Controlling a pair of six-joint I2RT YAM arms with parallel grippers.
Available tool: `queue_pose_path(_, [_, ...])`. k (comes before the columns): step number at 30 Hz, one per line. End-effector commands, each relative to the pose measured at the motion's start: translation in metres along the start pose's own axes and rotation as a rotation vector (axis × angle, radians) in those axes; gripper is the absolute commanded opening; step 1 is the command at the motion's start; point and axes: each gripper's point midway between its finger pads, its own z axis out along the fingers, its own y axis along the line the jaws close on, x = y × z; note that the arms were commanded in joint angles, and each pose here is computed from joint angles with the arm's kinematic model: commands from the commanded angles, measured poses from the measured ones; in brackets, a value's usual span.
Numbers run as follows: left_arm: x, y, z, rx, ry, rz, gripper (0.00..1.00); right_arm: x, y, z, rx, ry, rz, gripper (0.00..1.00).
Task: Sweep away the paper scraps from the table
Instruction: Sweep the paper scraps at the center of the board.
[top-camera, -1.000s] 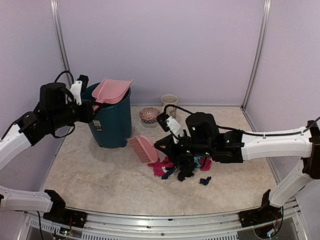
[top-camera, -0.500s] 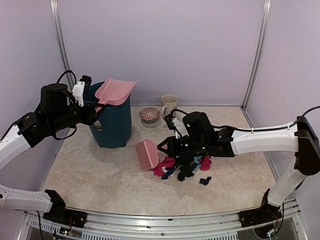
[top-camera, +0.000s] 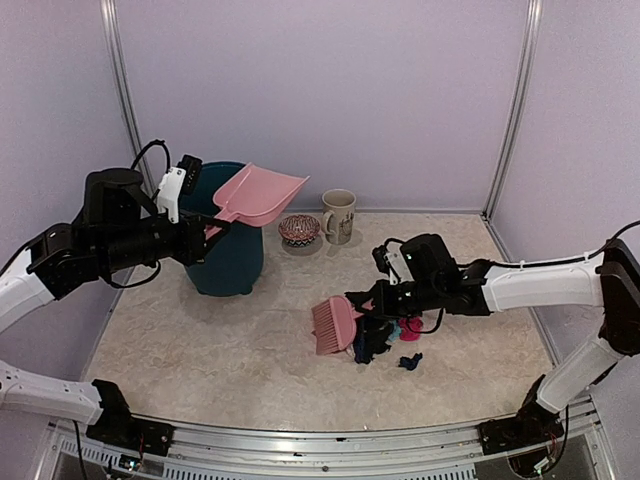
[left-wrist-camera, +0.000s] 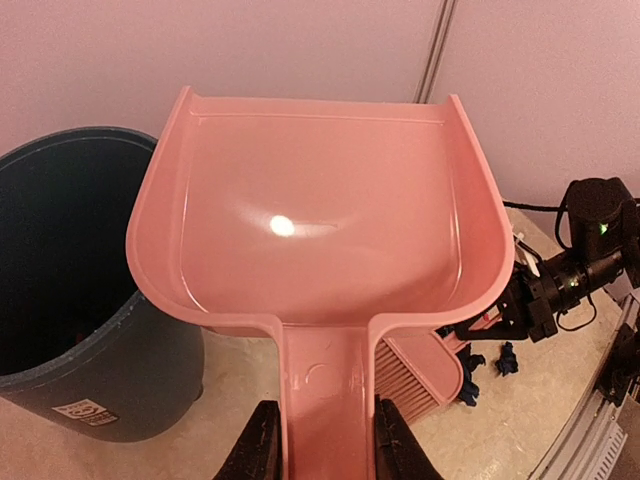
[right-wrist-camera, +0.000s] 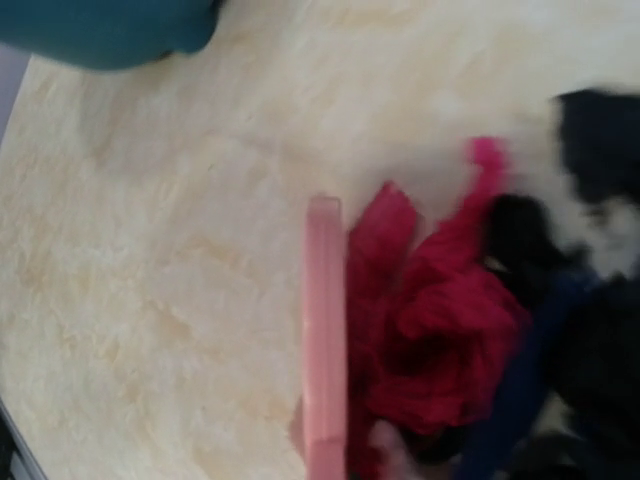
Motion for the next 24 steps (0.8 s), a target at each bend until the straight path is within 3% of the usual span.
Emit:
queue_pose_path(1, [0.003,-0.023,-0.002,0.070,0.012,-0.017,0.00,-0.010,-0.019,-0.028,0.053,-0.047,0.014,0.00])
queue_pose_path(6, [0.024,-0.047,0.005,0.107,0.067,0.000,0.00,-0.020,-0.031,-0.052,0.078,-0.094,0.013,0.00])
queue_pose_path(12, [0.055,-0.073,0.010,0.151,0.144,0.048,0.00,-0.041,-0.005,-0.084,0.027,-0.155,-0.069,0.00])
queue_pose_path(24, [0.117,-0.081,0.019,0.132,0.330,0.008,0.00,-0.096,0.018,-0.171,0.157,-0.406,-0.237,0.00])
